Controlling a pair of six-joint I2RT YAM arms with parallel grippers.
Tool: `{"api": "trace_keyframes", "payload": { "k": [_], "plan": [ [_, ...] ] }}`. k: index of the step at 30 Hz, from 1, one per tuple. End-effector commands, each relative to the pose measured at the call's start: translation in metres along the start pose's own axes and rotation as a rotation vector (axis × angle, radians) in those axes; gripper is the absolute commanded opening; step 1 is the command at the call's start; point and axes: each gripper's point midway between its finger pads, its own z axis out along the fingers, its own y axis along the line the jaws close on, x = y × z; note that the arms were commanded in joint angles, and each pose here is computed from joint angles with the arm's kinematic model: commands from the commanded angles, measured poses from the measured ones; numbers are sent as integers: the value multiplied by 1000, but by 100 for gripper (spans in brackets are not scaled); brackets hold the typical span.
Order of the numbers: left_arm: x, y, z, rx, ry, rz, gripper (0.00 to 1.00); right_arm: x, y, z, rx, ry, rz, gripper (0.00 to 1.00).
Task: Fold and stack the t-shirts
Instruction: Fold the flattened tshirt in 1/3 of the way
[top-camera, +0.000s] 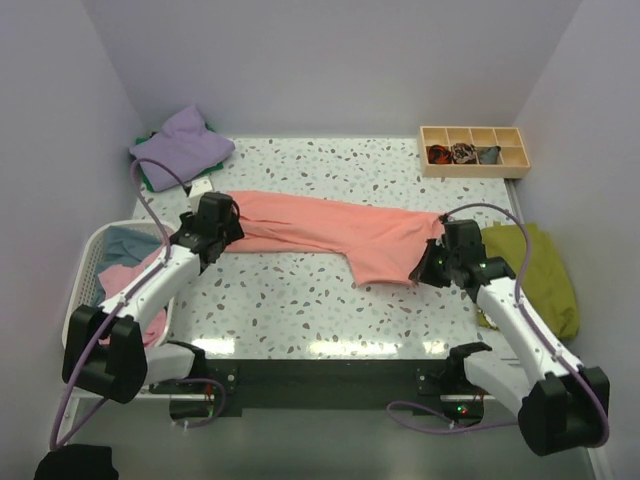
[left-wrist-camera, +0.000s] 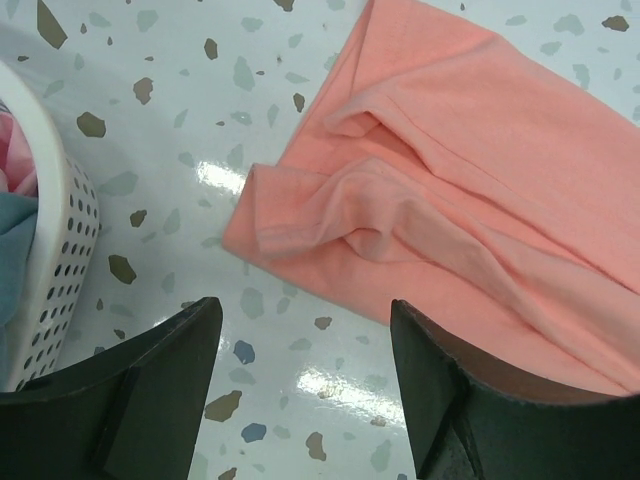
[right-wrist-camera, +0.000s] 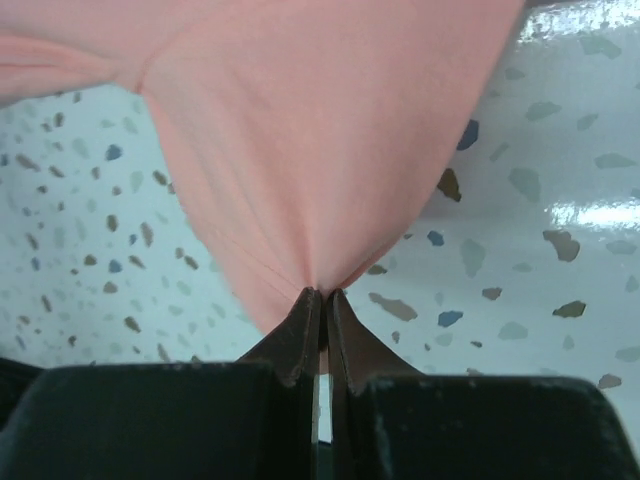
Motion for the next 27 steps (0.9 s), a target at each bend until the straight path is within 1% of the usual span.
{"api": "trace_keyframes", "payload": {
  "k": [1, 4, 6, 7, 8, 11, 14, 15, 17, 20, 27],
  "plan": [
    [-2, -5, -12, 52, -14, -9, 73, 8, 24, -46, -136, -48, 34, 0],
    [0, -10, -14, 80, -4, -3, 73, 15, 13, -61, -90, -65, 46, 0],
    [3, -11, -17, 95, 4, 3, 73, 37, 3, -61, -58, 19, 50, 0],
    [4, -11, -19, 97, 6, 2, 72, 48, 2, -61, -67, 48, 60, 0],
    [9, -10, -20, 101, 11, 3, 72, 67, -1, -58, -76, 106, 74, 0],
    [8, -7, -26, 113, -6, -12, 72, 89, -14, -68, -61, 93, 112, 0],
    [0, -5, -33, 113, -29, -18, 72, 99, -17, -85, -71, 68, 139, 0],
    [-2, -4, -35, 114, -33, -19, 72, 102, -16, -88, -80, 70, 137, 0],
    [-8, -6, -38, 119, -41, -25, 72, 106, -24, -95, -39, 80, 133, 0],
    [-6, -4, -35, 96, -28, -10, 72, 103, -27, -96, -13, 83, 108, 0],
    [43, 9, -16, 30, 113, 33, 73, 81, -17, -84, -28, 59, 90, 0]
  ]
}}
